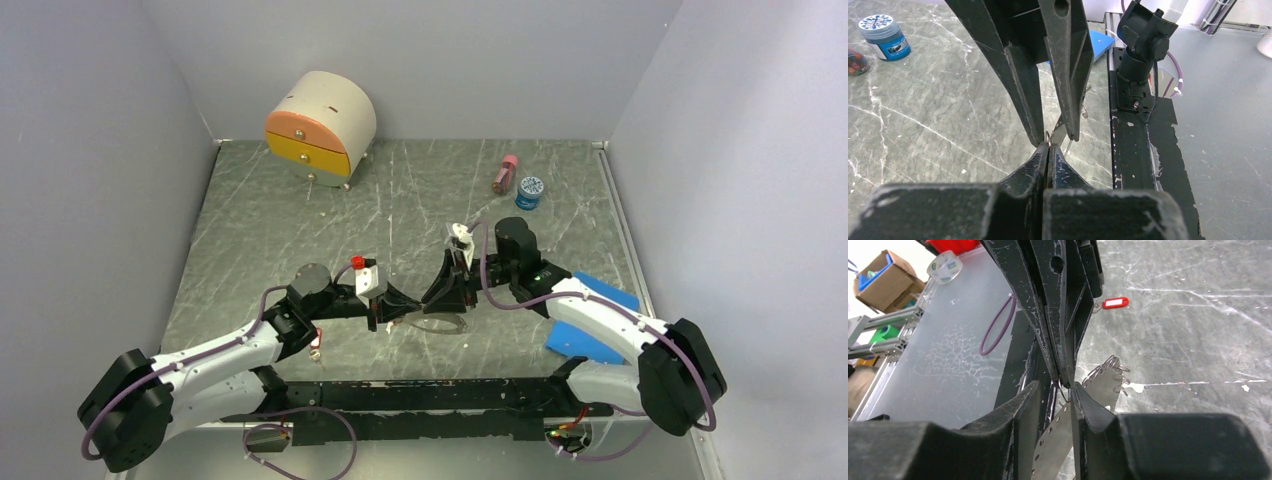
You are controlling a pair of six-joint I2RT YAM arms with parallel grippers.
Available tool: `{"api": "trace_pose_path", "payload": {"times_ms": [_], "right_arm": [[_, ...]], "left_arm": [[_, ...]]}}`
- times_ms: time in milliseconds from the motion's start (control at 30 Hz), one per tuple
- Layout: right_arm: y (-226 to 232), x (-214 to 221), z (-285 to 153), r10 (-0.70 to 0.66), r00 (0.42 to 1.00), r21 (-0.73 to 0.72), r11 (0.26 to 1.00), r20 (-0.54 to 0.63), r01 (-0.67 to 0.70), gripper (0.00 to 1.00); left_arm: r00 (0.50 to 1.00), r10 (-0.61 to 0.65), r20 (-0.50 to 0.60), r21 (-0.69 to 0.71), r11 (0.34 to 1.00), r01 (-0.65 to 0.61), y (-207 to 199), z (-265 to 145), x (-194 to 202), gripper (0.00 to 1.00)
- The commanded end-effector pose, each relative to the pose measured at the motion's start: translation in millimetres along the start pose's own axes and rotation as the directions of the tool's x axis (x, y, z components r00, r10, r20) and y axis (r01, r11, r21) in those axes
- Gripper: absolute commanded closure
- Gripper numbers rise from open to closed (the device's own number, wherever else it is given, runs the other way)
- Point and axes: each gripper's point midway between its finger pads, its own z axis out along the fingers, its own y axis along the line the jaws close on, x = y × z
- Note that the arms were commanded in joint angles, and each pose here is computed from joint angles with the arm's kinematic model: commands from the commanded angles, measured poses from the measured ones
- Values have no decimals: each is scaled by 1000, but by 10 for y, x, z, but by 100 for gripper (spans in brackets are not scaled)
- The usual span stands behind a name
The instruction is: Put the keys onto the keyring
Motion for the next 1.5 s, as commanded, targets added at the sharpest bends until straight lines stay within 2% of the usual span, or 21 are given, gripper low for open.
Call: {"api": "trace_pose_path", "payload": {"times_ms": [0, 133, 200, 233, 267, 333, 433, 667, 833, 1000, 1233, 1267, 1367, 1467], "right_arm": [[44, -141, 41, -57, 998, -45, 997, 6, 57, 73], [24, -107, 59, -48, 999, -44, 998, -2, 48, 84], [15, -97, 58, -46, 999, -37, 998, -8, 45, 86], [10, -99, 52, -48, 999, -29, 998, -11, 48, 83], [-4, -94, 46, -49, 999, -13, 999, -13, 48, 74], [-44, -88, 31, -57, 998, 25, 998, -16, 58, 64], [-59, -80, 22, -73, 997, 43, 996, -25, 74, 62], [-77, -2, 100, -48, 997, 41, 998, -67, 51, 72], [-87, -76, 108, -61, 997, 64, 996, -41, 64, 81], [-85, -89, 98, -59, 998, 75, 995, -36, 61, 99], [-95, -99, 83, -64, 997, 96, 993, -30, 67, 100], [-106, -94, 78, -63, 998, 105, 992, -27, 66, 100], [-164, -86, 71, -47, 999, 143, 988, -22, 50, 100], [-246, -42, 68, -14, 1000, 189, 982, -13, 16, 100]], "left_arm": [[990, 98, 98, 9, 995, -99, 7, 31, -412, 98], [990, 97, 99, 7, 995, -98, 13, 34, -420, 97], [991, 92, 94, 3, 996, -93, 18, 32, -416, 97], [992, 89, 88, -3, 996, -89, 27, 28, -410, 97], [993, 89, 81, -11, 996, -88, 40, 23, -414, 98], [995, 84, 49, -23, 996, -83, 62, 11, -388, 97], [995, 104, 10, -28, 994, -103, 83, -1, -388, 97], [995, 105, -5, -24, 994, -105, 88, 7, -399, 97], [995, 95, -13, -13, 995, -95, 88, 27, -369, 97], [996, 90, -15, -15, 996, -91, 85, 22, -349, 98], [996, 85, -9, -49, 995, -85, 117, -7, -372, 97], [997, 81, 0, -56, 995, -81, 121, -9, -401, 91], [999, 36, 41, -115, 993, -31, 179, -37, -496, 46], [991, -17, 129, -248, 967, 49, 357, -135, -634, 23]]}}
